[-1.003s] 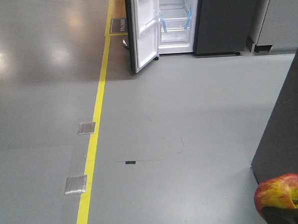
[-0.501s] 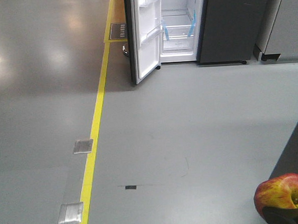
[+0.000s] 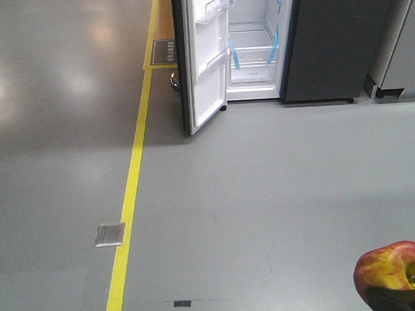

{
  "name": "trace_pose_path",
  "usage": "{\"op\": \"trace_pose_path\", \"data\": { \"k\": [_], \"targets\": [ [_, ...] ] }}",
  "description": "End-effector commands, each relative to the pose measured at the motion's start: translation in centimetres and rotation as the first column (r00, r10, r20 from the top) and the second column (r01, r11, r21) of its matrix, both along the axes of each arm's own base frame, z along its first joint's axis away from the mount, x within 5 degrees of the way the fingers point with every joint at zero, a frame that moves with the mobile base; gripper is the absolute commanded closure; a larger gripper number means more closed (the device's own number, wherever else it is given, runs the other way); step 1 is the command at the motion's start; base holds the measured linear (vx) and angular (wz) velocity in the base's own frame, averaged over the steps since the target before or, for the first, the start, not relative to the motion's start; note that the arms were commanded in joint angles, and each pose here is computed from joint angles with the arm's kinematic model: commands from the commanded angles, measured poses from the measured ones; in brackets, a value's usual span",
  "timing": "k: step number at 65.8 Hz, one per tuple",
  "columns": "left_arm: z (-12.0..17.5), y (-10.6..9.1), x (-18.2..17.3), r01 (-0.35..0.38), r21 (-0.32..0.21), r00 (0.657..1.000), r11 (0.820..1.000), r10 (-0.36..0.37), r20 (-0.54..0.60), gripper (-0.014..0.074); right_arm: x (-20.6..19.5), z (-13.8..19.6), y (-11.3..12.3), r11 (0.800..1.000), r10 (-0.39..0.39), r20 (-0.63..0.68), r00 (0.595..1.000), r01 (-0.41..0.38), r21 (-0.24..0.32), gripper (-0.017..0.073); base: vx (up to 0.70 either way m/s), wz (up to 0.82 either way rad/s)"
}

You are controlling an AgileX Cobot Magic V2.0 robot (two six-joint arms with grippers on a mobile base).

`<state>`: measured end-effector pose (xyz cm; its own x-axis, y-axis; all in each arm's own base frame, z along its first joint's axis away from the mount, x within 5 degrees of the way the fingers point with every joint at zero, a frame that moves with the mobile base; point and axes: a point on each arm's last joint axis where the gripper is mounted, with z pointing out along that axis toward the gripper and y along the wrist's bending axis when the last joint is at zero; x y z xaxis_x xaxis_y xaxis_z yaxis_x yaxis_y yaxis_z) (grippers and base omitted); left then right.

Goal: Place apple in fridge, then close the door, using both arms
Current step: 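Hold the apple in the right gripper while driving toward the fridge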

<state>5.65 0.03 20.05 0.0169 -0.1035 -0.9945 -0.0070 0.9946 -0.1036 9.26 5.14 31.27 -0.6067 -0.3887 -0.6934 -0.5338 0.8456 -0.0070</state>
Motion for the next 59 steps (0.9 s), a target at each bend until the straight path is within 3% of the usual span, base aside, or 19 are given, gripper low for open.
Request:
{"op": "trace_pose_path", "data": {
  "k": [1, 59],
  "targets": [
    [-0.25, 0.04, -0.02, -0.003, -0.011, 0.998, 1.000, 0.004, 0.060, 0.0599, 0.39, 1.28, 0.13, 0.999, -0.009, 0.083, 0.997, 0.006, 0.041, 0.0202, 0.35, -0.02],
    [-0.25, 0.04, -0.02, -0.003, -0.011, 0.998, 1.000, 0.004, 0.060, 0.0599, 0.39, 1.28, 0.13, 0.999, -0.009, 0.083, 0.997, 0.006, 0.041, 0.0202, 0.30, -0.01]
  ]
}}
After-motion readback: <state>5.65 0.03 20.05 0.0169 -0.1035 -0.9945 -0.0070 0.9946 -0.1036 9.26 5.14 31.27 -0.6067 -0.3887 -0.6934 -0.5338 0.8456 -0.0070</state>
